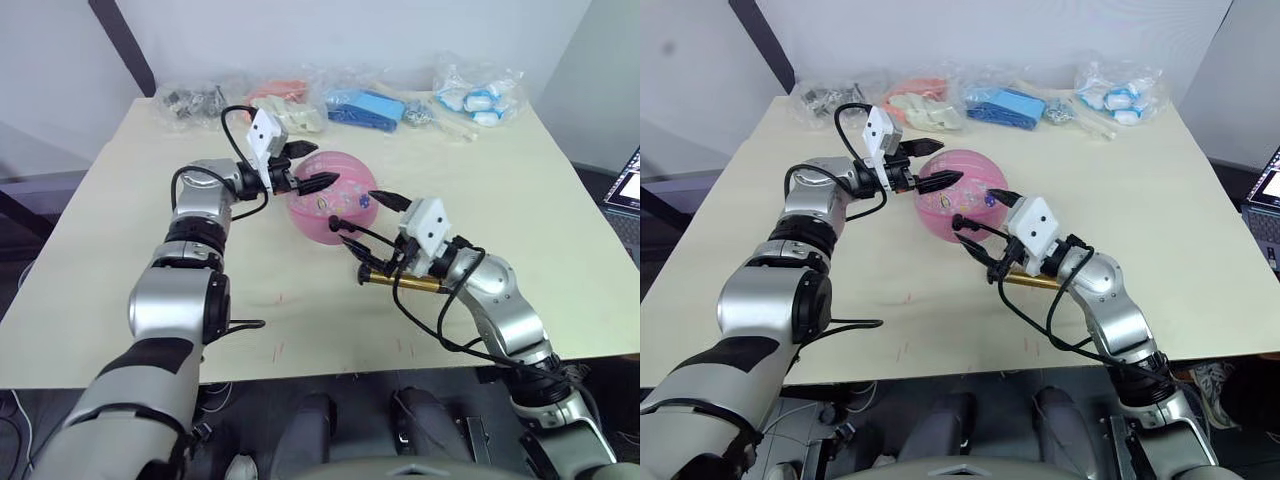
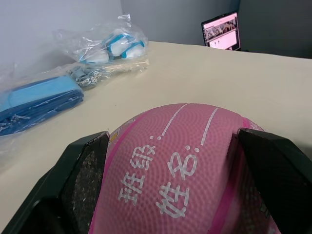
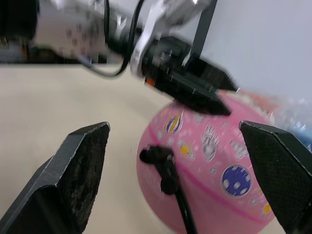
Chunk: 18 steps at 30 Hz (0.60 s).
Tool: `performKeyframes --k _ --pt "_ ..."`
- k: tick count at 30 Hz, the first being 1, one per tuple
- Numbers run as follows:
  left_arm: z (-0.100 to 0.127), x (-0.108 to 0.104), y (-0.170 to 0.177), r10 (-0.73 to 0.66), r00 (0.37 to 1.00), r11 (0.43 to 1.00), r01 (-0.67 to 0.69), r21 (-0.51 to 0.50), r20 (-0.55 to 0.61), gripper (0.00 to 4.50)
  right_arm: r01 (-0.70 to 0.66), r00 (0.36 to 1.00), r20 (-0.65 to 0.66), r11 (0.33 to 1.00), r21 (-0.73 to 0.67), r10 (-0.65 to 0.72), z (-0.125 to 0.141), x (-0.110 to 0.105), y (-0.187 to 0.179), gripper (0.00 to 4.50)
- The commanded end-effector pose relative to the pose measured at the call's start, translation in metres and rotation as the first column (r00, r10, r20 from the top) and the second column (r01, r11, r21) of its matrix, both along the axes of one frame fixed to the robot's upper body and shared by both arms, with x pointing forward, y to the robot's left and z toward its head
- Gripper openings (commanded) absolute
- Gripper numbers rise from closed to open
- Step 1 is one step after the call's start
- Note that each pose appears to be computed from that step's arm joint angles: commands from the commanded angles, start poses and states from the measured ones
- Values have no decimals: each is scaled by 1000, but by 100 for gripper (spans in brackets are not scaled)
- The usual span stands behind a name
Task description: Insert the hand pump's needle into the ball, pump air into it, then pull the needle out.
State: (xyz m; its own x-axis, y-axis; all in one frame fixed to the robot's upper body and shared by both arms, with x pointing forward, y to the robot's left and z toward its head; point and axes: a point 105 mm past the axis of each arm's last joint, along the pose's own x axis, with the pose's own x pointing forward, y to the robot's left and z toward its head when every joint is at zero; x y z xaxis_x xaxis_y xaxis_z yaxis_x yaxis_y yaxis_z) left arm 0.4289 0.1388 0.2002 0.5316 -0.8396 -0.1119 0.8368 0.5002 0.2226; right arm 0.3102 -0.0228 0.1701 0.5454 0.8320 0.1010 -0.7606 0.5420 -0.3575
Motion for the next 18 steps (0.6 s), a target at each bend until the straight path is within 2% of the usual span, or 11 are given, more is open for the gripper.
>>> performKeyframes --k 1,6,10,14,18 --pt "-36 -3 -1 12 994 998 -5 60 -113 450 10 998 59 997 -78 -6 2 4 11 447" --pt "-41 -3 -4 24 992 998 -17 61 -125 450 55 988 155 982 -183 -27 -1 15 22 447" --pt "-43 -1 -3 42 990 998 -35 55 -131 450 79 981 191 975 -209 -39 2 18 27 447" --pt "-45 0 0 70 988 997 -64 53 -139 450 122 959 282 949 -291 -36 2 18 29 447" --pt "-48 -1 1 70 987 997 -62 56 -142 450 155 951 305 933 -325 -51 -2 20 26 447"
